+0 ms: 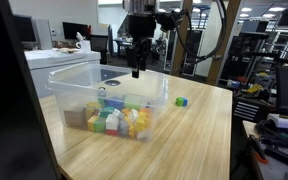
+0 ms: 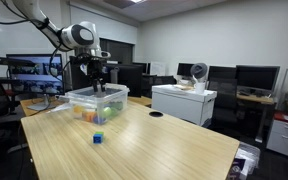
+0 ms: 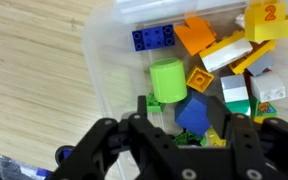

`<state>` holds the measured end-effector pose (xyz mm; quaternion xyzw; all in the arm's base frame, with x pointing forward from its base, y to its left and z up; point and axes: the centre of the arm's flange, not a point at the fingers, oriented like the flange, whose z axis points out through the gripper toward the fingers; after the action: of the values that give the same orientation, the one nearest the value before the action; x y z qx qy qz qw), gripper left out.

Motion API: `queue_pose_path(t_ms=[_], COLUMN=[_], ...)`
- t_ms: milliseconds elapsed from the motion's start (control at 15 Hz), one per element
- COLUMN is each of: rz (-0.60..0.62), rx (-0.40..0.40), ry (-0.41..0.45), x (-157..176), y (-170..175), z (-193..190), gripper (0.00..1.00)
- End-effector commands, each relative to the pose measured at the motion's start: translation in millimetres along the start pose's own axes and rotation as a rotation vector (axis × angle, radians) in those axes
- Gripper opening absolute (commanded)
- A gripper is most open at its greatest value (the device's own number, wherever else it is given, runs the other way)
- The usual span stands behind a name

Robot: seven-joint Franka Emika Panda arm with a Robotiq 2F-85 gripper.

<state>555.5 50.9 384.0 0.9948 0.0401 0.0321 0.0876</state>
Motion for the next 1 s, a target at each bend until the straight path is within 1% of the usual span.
queue_pose_path(t_ms=[0, 133, 333, 600, 933], rz=[-0.023, -0.022, -0.042, -0.064, -0.079], rx=[0.006, 0.007, 0.005, 0.002, -0.011], ry=[-0.04, -0.088, -0.119, -0.118, -0.097], x=[-25, -33, -34, -19, 4], y=[-3, -9, -14, -19, -19], z=[26, 53, 80, 96, 97], gripper=[0.96, 1.0, 1.0, 1.0, 1.0])
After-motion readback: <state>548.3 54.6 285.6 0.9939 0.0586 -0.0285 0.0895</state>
